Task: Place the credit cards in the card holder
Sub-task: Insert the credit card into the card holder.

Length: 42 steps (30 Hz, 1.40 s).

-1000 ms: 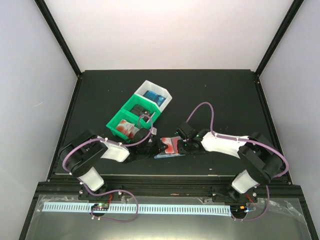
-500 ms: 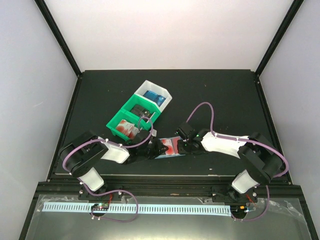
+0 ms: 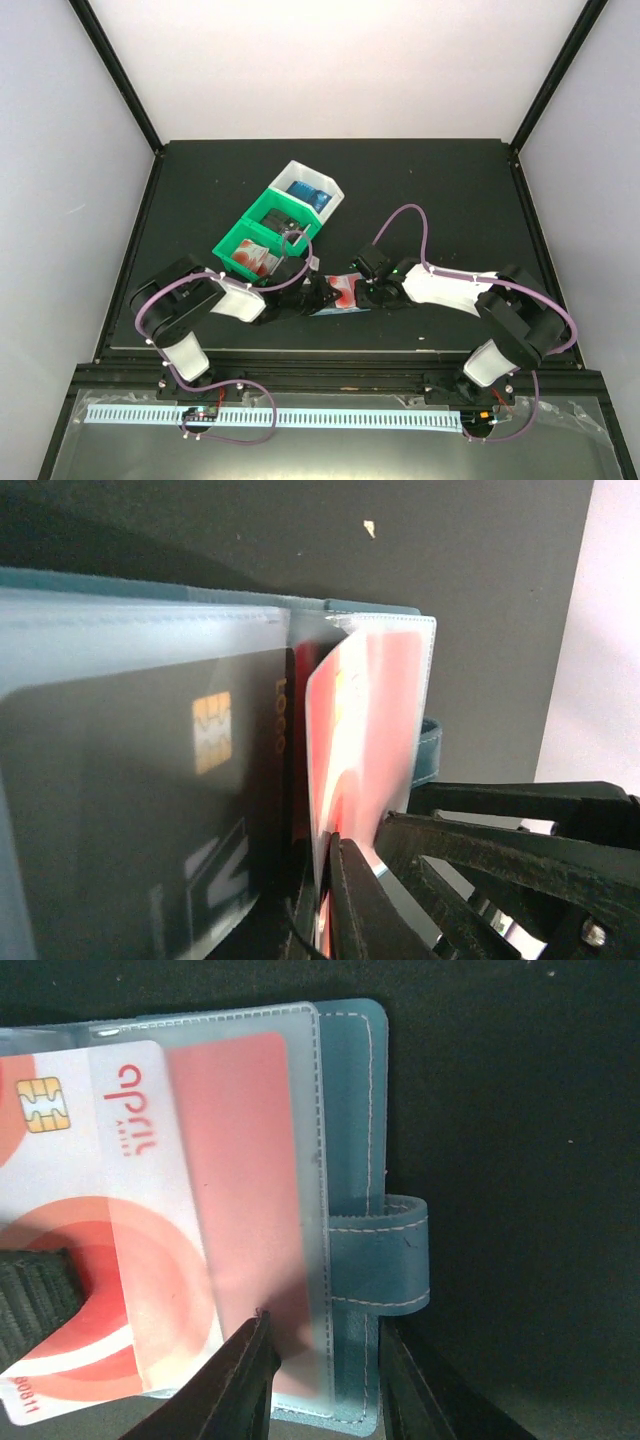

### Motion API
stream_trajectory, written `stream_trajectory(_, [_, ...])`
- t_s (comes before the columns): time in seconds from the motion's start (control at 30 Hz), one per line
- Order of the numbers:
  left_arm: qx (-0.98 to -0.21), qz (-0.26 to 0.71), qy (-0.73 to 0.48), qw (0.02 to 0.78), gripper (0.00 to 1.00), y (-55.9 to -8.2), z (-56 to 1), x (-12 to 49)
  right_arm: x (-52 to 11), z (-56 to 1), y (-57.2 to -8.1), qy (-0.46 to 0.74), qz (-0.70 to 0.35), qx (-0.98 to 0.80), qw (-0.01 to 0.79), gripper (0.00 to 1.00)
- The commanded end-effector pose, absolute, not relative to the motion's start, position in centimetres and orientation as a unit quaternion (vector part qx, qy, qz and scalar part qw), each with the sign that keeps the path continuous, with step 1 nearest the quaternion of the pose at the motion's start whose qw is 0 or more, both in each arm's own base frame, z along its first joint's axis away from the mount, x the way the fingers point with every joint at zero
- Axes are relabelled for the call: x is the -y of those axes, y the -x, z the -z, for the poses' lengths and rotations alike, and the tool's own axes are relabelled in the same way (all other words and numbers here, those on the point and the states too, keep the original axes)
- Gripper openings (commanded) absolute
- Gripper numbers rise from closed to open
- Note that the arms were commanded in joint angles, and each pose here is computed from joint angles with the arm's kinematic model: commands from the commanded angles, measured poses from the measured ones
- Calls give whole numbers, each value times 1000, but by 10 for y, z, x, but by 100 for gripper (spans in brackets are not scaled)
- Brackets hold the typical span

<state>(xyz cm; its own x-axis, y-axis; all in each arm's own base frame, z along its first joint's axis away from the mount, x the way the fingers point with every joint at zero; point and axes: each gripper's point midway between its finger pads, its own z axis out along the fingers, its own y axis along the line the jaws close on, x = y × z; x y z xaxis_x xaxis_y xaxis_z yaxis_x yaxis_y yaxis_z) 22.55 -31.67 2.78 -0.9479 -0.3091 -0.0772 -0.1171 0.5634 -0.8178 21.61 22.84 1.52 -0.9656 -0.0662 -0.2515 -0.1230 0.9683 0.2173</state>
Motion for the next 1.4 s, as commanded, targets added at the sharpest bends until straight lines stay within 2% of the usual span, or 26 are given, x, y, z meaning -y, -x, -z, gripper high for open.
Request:
stream_trajectory(0.0, [-902,410,108,85,6,-215,-5,312,-219,6,-207,49,-93,-989,103,32])
stream_trajectory(0.1, [-914,387,91,86,17,-210,-7,307,-219,5,-207,49,-95,-989,105,32])
stream_trajectory(0.2, [-926,362,76,71,37,-200,-9,299,-217,3,-206,45,-95,-989,106,32])
stream_trajectory(0.3, [-933,344,66,78,50,-197,-20,290,-219,0,-203,39,-115,-986,112,32])
stream_trajectory(0.43, [-945,307,51,103,58,-203,-34,280,-227,1,-201,40,-138,-984,109,32])
stream_trajectory(0.67, [-947,299,45,108,59,-206,-35,280,-237,0,-200,42,-167,-980,104,32])
stream_trajectory(1.07, [-943,318,6,102,55,-224,-33,313,-240,2,-199,45,-172,-979,99,32])
stream_trajectory(1.37, [-916,389,-14,96,50,-224,-43,339,-243,-9,-207,34,-182,-975,123,32])
